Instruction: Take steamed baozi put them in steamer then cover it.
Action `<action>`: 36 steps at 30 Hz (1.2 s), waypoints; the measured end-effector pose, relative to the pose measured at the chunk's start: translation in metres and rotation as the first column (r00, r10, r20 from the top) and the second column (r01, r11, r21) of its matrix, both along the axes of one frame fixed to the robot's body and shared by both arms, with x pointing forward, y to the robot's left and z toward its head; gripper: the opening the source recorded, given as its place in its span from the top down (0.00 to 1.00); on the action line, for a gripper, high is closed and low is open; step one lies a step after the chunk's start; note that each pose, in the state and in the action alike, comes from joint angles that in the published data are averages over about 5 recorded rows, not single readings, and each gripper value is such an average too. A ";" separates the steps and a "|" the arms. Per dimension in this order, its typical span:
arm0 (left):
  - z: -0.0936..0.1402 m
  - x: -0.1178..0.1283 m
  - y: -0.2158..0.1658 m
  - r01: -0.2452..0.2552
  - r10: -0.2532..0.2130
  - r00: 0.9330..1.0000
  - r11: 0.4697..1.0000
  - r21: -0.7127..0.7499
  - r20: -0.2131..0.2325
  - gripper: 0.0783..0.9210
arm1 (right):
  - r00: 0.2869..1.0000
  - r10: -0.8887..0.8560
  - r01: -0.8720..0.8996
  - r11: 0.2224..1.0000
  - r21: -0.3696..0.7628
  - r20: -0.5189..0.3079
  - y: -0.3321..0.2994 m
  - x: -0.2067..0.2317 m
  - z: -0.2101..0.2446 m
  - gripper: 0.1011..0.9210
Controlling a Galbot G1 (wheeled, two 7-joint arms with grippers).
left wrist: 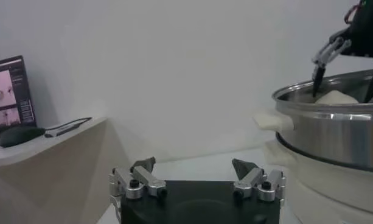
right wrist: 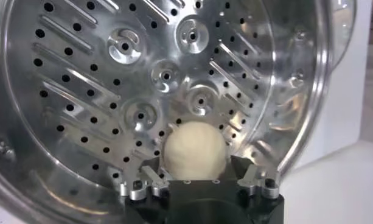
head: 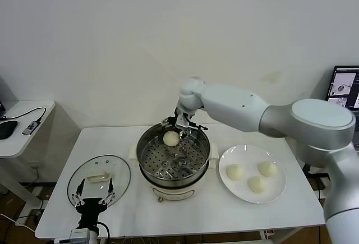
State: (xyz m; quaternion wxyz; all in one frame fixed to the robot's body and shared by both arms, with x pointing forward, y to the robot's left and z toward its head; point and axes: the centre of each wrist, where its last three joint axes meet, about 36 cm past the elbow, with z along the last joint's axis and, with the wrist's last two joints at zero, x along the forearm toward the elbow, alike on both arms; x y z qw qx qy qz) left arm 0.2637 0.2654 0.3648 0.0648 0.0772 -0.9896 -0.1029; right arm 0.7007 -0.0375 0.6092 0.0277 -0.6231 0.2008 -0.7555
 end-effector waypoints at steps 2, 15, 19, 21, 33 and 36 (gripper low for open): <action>0.001 0.000 0.001 0.001 -0.001 1.000 1.000 0.001 0.004 0.12 | 0.999 -0.041 0.042 0.999 0.018 -0.011 -0.004 -0.003 0.013 0.12; 0.008 0.004 0.000 0.015 -0.015 1.000 1.000 0.002 0.020 0.12 | 0.843 -0.526 0.536 0.840 0.086 -0.114 -0.115 -0.048 0.068 0.12; 0.008 0.005 -0.002 0.024 -0.024 0.999 1.000 0.005 0.021 0.12 | 0.745 -0.649 0.665 0.742 0.089 -0.151 -0.164 -0.069 0.064 0.12; 0.008 0.005 -0.003 0.027 -0.027 0.999 1.000 0.006 0.019 0.12 | 0.697 -0.697 0.715 0.693 0.088 -0.169 -0.186 -0.079 0.059 0.12; 0.009 0.003 0.000 0.027 -0.027 1.000 0.999 0.020 0.006 0.12 | 0.503 -0.836 0.859 0.512 0.018 -0.220 -0.257 -0.112 -0.004 0.12; 0.008 0.004 0.001 0.025 -0.025 1.000 0.999 0.023 0.003 0.12 | 0.478 -0.850 0.871 0.491 -0.003 -0.223 -0.265 -0.113 -0.021 0.12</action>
